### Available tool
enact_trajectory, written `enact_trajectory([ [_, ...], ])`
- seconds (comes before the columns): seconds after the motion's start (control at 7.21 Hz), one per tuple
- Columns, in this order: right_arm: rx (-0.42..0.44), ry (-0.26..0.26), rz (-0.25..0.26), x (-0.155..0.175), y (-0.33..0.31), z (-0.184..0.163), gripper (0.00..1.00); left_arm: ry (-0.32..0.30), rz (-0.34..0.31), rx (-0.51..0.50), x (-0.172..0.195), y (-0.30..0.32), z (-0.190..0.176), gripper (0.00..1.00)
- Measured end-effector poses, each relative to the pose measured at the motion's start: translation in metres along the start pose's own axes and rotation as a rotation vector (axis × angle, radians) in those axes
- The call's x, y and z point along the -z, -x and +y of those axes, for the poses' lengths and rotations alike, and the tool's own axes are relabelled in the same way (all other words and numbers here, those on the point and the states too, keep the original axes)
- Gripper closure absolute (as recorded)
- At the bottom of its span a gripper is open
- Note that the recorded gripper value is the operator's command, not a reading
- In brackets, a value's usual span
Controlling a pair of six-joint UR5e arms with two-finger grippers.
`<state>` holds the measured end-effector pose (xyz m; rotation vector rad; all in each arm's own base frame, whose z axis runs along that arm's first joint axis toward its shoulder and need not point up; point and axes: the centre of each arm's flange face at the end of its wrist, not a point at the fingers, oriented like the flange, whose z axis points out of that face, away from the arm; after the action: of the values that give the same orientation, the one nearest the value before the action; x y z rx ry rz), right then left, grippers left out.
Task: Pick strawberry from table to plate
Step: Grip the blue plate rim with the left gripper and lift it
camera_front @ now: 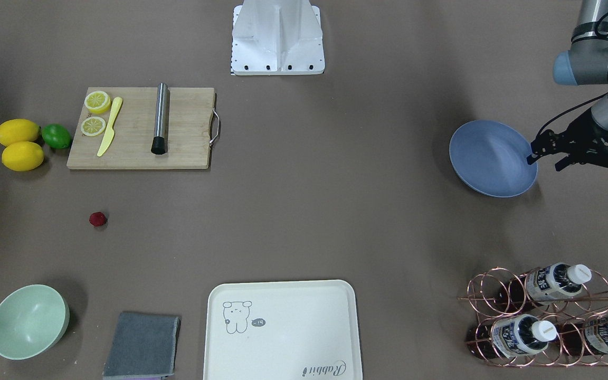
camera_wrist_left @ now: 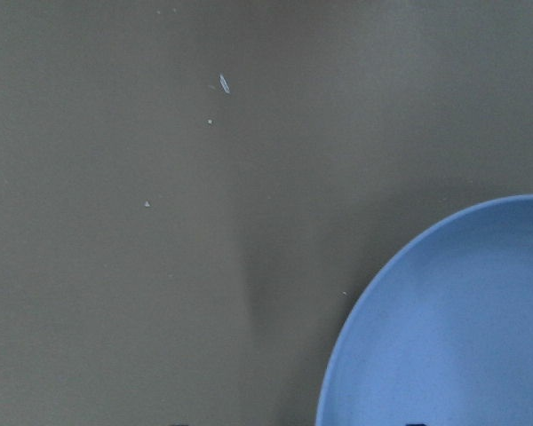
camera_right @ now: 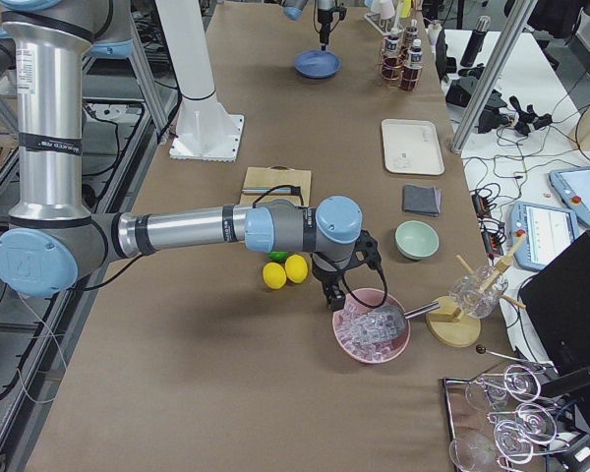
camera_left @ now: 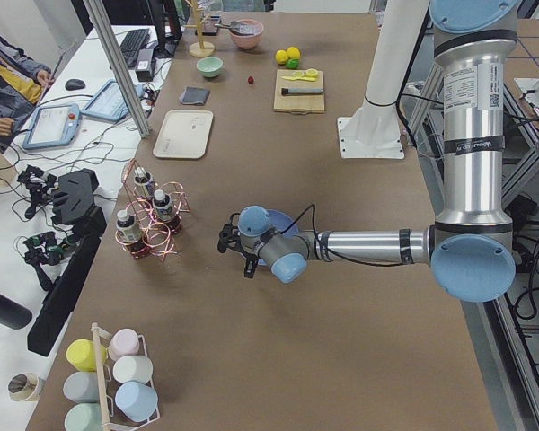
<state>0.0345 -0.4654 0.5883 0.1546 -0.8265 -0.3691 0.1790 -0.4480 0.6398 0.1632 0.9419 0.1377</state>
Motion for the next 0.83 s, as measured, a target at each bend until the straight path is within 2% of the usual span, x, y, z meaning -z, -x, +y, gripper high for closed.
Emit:
enact_trajectory([
  [0.28,0.004,0.0,0.0,0.0001,0.0017,-0.0015,0.0,0.007,-0.009,-0.008,-0.0121,-0.0014,0.0039,0.6],
  [0.42,0.005,-0.001,-0.002,0.0003,0.0023,-0.0018,0.0,0.009,-0.011,-0.009,-0.0148,-0.0004,0.0053,1.0],
  [0.83,0.002,-0.007,-0.002,0.0029,0.0048,-0.0057,0.02,0.016,0.009,0.008,-0.0134,-0.0047,0.0068,1.0],
])
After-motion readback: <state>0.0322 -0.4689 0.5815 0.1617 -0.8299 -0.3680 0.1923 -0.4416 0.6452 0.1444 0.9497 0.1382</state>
